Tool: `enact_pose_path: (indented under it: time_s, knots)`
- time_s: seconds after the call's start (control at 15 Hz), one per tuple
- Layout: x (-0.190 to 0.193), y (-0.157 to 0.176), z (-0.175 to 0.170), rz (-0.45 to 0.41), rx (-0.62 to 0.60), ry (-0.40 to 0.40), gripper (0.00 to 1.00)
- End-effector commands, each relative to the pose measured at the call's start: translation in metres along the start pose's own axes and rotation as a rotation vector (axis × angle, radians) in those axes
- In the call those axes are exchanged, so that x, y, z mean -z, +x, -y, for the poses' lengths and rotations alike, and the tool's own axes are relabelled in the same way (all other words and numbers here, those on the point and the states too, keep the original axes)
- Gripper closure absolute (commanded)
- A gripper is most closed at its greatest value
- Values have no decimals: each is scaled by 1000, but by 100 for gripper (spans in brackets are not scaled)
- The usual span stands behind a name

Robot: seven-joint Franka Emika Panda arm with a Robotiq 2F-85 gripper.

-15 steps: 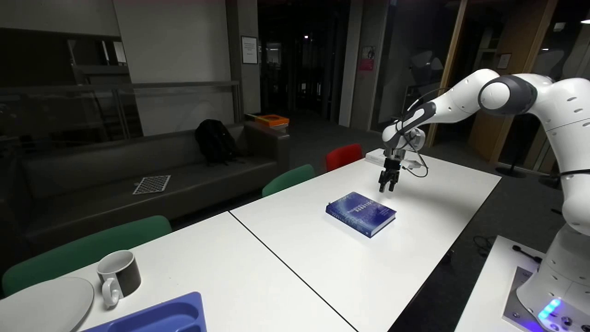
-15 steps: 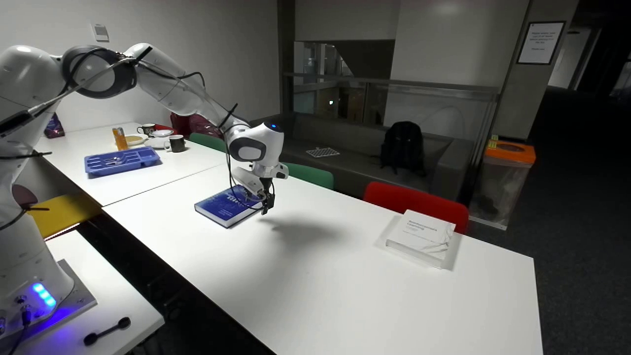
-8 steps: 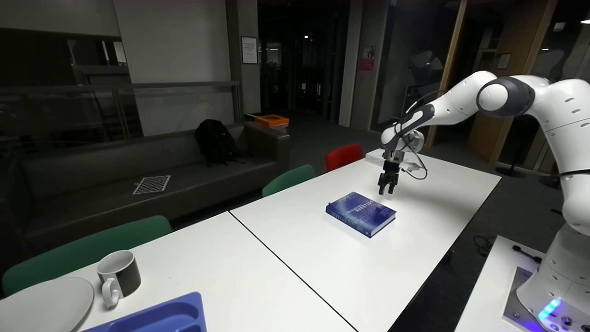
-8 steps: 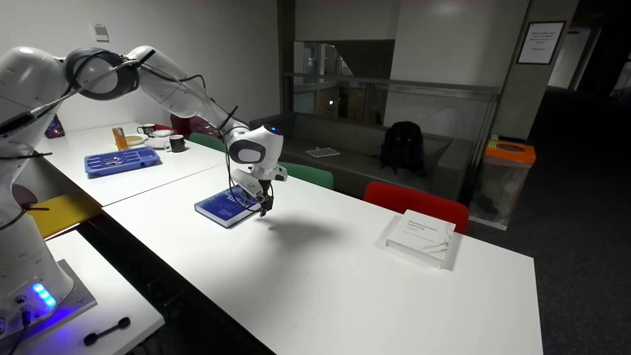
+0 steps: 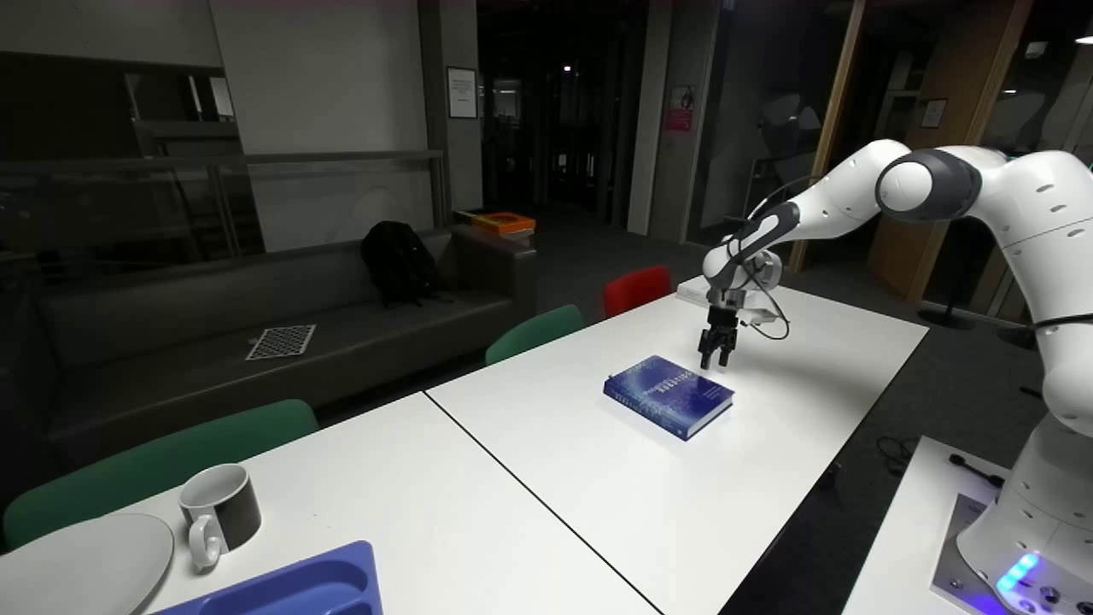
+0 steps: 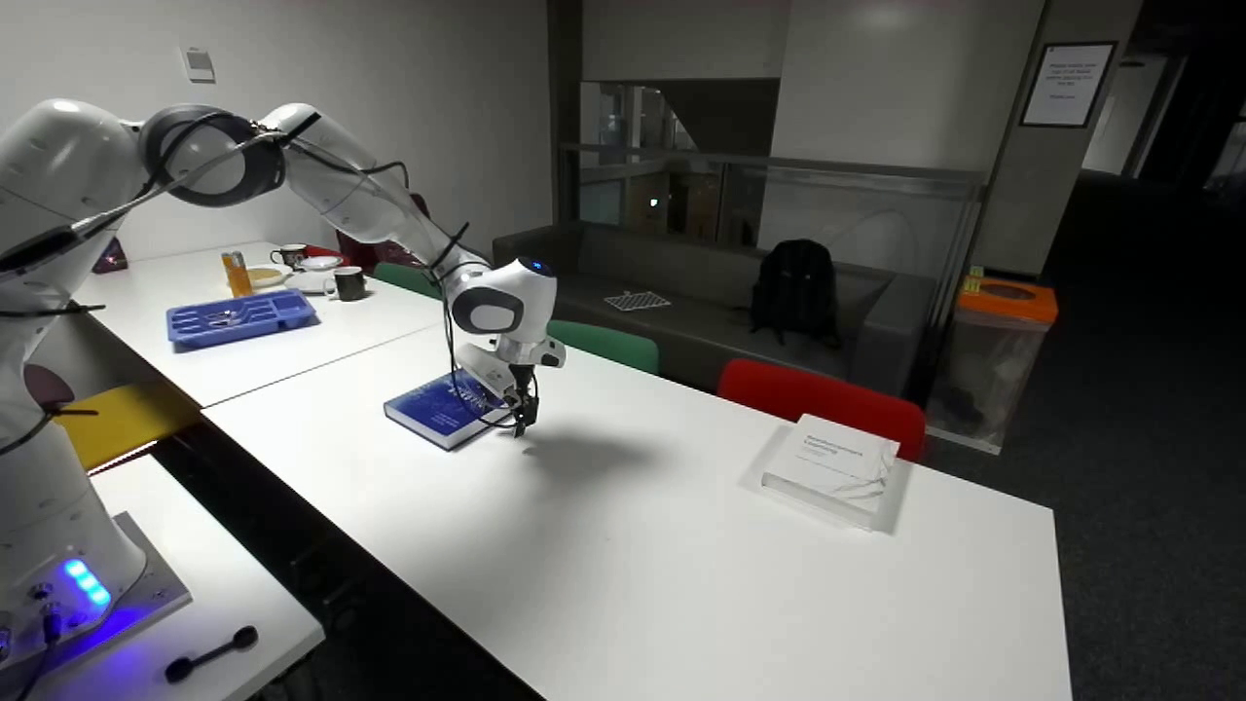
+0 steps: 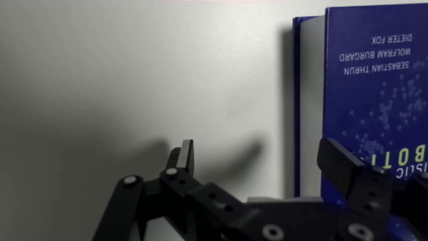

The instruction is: Open the book

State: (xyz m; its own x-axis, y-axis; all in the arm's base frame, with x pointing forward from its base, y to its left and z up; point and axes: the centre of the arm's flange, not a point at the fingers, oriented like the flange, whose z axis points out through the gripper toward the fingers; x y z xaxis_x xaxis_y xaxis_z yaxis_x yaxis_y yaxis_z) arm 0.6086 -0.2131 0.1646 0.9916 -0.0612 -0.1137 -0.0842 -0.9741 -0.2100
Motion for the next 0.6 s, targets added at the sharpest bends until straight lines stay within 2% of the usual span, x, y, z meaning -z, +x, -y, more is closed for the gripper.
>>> enact_pose_path:
  time_s: [0.0, 0.53]
  knots:
    - [-3, 4, 8, -17, -12, -65, 0]
    - [-5, 8, 15, -25, -13, -99, 0]
